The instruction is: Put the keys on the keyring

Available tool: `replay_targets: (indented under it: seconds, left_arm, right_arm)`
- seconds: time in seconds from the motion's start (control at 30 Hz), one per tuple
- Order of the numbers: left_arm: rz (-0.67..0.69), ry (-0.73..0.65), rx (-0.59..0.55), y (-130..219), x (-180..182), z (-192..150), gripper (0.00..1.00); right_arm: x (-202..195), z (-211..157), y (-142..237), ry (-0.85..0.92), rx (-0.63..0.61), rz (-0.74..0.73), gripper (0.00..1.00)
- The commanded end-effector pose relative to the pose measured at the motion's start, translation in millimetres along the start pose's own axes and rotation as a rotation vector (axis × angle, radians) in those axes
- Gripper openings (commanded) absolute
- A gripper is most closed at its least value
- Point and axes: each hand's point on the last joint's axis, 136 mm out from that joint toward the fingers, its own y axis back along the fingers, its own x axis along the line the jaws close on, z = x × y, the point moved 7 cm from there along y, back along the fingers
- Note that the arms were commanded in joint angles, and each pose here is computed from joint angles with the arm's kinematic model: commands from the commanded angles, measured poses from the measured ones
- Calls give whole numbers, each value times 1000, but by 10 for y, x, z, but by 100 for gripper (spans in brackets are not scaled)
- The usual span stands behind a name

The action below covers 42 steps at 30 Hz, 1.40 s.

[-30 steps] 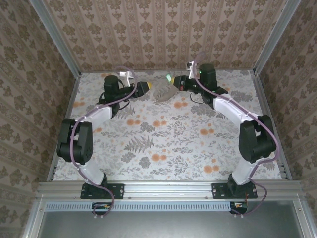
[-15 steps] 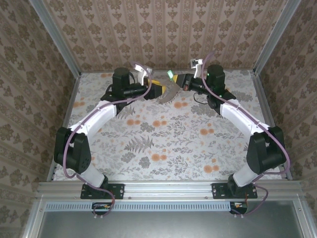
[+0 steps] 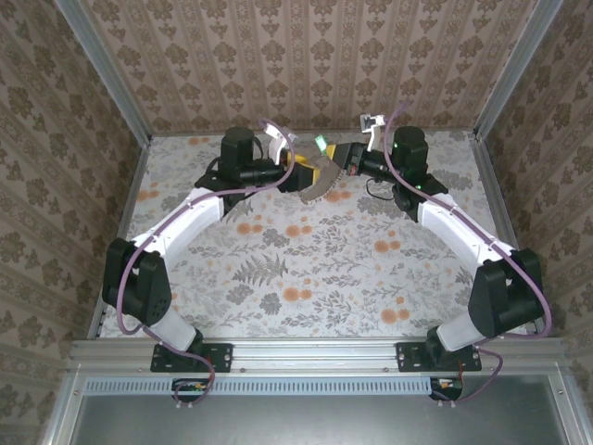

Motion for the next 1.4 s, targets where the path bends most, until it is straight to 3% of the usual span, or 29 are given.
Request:
replay_targets:
  seconds: [0.0, 0.17, 0.47, 0.57, 0.73, 0.9, 0.93, 1.03, 1.1, 1.37]
  left_arm:
    - [0, -50, -4, -30, -57, 93, 58]
    - [6, -66, 8, -72, -75, 95, 35]
    - [-15, -91, 52, -195, -152, 51, 35]
    - [-5, -98, 55, -214, -156, 53, 27]
    - [16, -116, 44, -178, -175, 100, 0]
    - [101, -191, 36, -58, -225, 204, 0]
    - [130, -220, 34, -27, -246, 239, 0]
    - [209, -309, 39, 58, -322, 348, 0]
    - [263, -380, 51, 105, -371, 410, 0]
    - [366, -614, 47, 211, -561, 608, 0]
  right_arm:
    - [210, 96, 101, 42, -46, 75, 0]
    - [248, 77, 165, 44, -63, 79, 0]
    - [287, 74, 209, 42, -77, 90, 0]
    - [273, 59, 207, 39, -74, 86, 0]
    - [351, 71, 291, 62, -95, 86, 0]
    - [387, 62, 369, 85, -128, 87, 0]
    - [399, 59, 395, 91, -142, 89, 4]
    - [413, 36, 508, 91, -185, 63, 43]
    - [399, 13, 607, 85, -216, 33, 53]
    - [321, -102, 872, 12, -301, -14, 58]
